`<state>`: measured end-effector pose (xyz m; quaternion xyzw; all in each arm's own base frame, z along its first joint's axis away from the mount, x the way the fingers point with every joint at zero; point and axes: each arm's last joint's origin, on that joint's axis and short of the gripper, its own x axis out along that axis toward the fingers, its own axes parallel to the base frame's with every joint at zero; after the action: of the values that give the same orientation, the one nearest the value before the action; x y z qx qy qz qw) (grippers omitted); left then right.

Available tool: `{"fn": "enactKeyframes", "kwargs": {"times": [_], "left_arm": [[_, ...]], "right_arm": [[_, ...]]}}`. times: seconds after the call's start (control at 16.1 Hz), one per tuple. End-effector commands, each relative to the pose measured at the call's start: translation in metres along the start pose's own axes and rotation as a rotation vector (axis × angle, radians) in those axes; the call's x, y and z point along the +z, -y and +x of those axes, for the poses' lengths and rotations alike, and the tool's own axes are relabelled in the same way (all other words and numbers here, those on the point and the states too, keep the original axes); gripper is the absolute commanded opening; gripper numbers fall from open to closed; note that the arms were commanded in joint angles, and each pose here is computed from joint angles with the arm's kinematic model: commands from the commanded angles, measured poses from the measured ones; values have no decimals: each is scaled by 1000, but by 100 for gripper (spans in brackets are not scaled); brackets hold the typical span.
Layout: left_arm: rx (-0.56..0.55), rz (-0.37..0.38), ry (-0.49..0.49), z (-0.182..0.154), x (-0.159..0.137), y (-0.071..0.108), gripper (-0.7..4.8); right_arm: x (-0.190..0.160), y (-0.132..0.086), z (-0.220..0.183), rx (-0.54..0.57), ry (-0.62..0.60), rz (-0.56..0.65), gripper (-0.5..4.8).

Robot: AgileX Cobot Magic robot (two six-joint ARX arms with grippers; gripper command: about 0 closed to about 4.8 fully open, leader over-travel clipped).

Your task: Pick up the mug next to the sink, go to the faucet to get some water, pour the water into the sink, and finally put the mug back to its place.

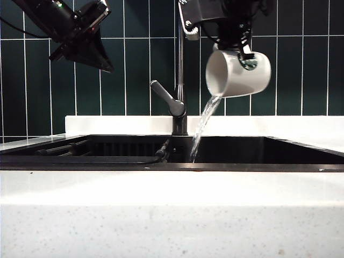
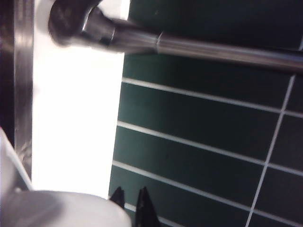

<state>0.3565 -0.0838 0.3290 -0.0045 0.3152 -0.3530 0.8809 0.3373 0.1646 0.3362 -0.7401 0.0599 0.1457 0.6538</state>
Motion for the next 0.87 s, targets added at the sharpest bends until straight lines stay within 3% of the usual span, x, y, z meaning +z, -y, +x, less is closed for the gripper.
{"fn": "enactKeyframes", "kwargs": {"times": [0.06,0.25,0.31,0.43,0.5,0.62,0.68,0.87], "left_arm": [[-6,12,18,-7,4,6,-6],[-6,9,12,-8,3,6,-6],[-7,5,3,-8,2,6,-6],[15,2,-11,-12,1,8,-6],[50,25,-18,-17,2,10,-6],[90,48,-3,-24,5,15,-6],[124,80,10,-31,7,20,-6],[215,160,4,-38,10,33,-6]], "right_arm": [[-3,10,-7,-44,-61,8,-2],[-3,10,-7,-47,-67,29,-1],[-4,11,-7,-59,-78,103,-1],[-18,15,-3,-105,-119,357,-1],[-30,15,0,-138,-171,539,-1],[-52,13,5,-166,-245,754,-1],[-69,10,8,-180,-292,921,-1],[-112,-2,14,-235,-384,1279,-1]]}}
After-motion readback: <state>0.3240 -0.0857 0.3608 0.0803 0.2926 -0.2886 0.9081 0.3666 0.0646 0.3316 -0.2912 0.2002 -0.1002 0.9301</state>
